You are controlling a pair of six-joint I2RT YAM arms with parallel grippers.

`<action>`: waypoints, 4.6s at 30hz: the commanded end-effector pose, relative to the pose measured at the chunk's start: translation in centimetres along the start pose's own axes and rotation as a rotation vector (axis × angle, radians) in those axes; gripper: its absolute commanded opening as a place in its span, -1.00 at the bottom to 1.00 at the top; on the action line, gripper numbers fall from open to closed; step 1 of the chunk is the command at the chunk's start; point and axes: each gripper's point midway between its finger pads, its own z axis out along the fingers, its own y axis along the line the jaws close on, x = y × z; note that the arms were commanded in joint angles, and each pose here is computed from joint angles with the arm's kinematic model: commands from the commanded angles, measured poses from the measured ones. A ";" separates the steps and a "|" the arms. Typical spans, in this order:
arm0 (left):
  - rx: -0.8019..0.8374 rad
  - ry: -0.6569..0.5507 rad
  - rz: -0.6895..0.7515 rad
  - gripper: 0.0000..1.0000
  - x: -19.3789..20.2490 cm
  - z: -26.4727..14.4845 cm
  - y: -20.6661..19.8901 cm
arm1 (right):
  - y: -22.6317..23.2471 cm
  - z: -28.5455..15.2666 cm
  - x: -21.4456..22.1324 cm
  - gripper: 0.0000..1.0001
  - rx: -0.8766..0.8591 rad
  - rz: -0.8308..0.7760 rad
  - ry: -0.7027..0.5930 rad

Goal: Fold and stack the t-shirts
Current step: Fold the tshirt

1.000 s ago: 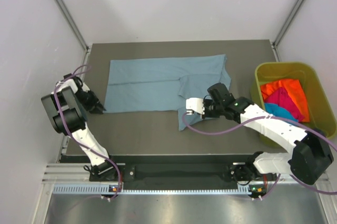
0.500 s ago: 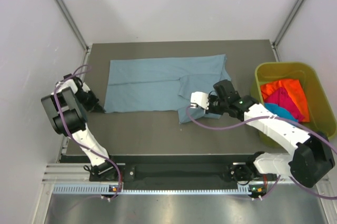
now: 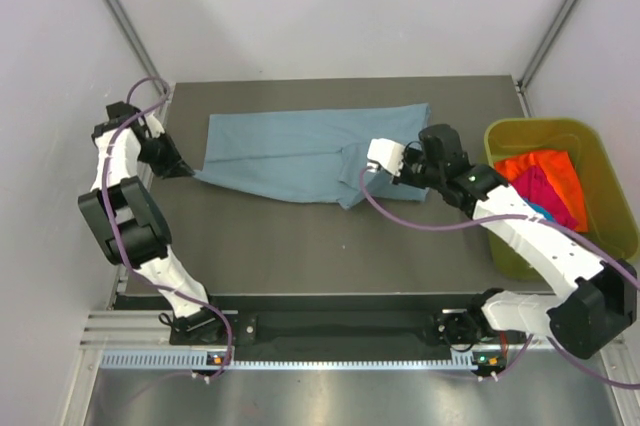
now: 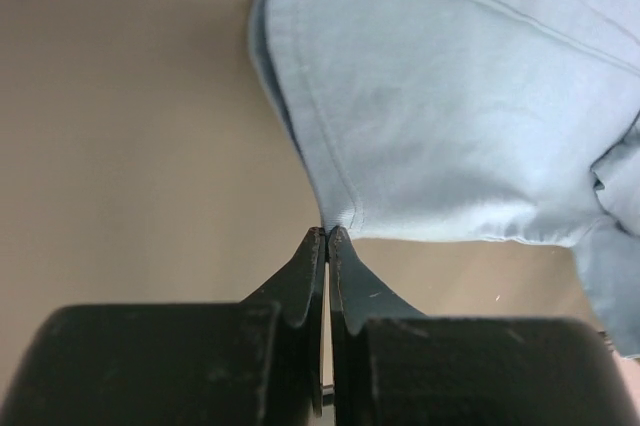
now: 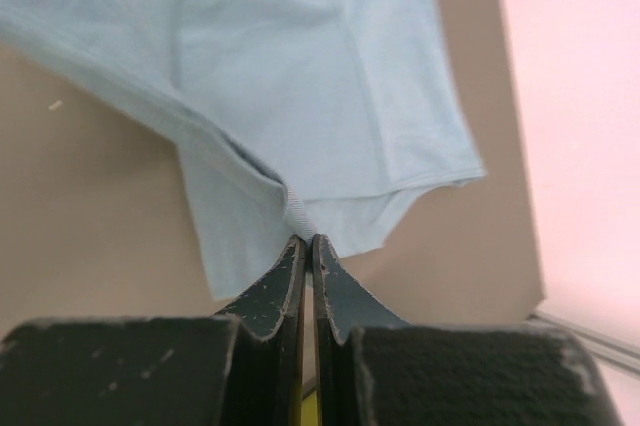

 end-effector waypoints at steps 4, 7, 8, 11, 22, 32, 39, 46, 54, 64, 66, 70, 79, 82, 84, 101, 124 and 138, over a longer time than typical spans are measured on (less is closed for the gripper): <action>0.023 -0.048 0.091 -1.00 -1.7 -1.8 -2.1 | -7.7 -0.4 -3.2 -1.00 0.204 -0.015 -0.057; 0.015 -0.055 0.100 -1.00 -2.7 -1.5 -2.0 | -9.5 0.3 -3.2 -1.00 0.244 -0.016 -0.049; 0.015 -0.065 0.102 -1.00 -3.2 -1.5 -2.1 | -9.6 1.0 -2.8 -1.00 0.239 -0.013 -0.036; 0.013 -0.071 0.105 -1.00 -4.6 -0.6 -1.9 | -11.3 2.0 -2.6 -1.00 0.272 -0.003 -0.017; 0.022 -0.061 0.173 -1.00 -8.7 4.6 -3.0 | -16.6 7.6 -2.3 -1.00 0.320 0.012 0.036; 0.016 -0.145 0.214 -1.00 -13.4 6.5 -3.4 | -19.7 12.6 1.3 -1.00 0.350 0.052 0.132; -0.004 -0.150 0.233 -1.00 -14.2 8.7 -3.5 | -22.4 14.4 2.7 -1.00 0.385 0.077 0.157; -0.052 -0.149 0.252 -0.70 -14.3 10.8 -3.4 | -22.1 17.6 4.3 -0.96 0.380 0.080 0.194; -0.030 -0.277 0.264 0.37 -16.4 5.2 -5.7 | -23.5 15.6 4.2 0.11 0.510 0.165 0.220; -0.019 -0.146 0.201 0.40 -10.3 4.0 -4.2 | -17.5 10.3 2.8 0.43 0.337 0.617 0.114; -0.018 -0.119 0.179 0.40 -9.2 4.6 -3.8 | -13.6 11.2 2.9 0.47 0.166 0.739 0.079; -0.040 -0.071 0.159 0.40 -7.8 5.9 -2.6 | -9.8 12.5 4.6 0.48 0.001 1.154 0.047; -0.139 -0.049 0.180 0.40 -8.5 9.2 0.3 | -9.2 17.0 7.3 0.47 -0.099 1.338 0.043; -0.164 -0.030 0.192 0.34 -8.4 10.3 0.8 | -8.8 18.3 8.2 0.46 -0.104 1.350 0.062; -0.170 -0.015 0.200 0.23 -8.1 10.9 0.9 | -8.4 18.7 8.2 0.46 -0.119 1.358 0.065; -0.130 0.082 0.189 -1.00 -2.5 8.6 -0.8 | -10.4 22.0 12.2 0.40 0.057 1.289 0.198; -0.036 0.176 0.313 -1.00 10.2 2.8 -6.5 | -18.0 22.4 7.2 0.40 0.158 1.167 0.003; -0.030 0.236 0.220 -0.86 10.4 3.4 -4.3 | -14.4 16.0 7.1 0.41 0.141 1.151 0.078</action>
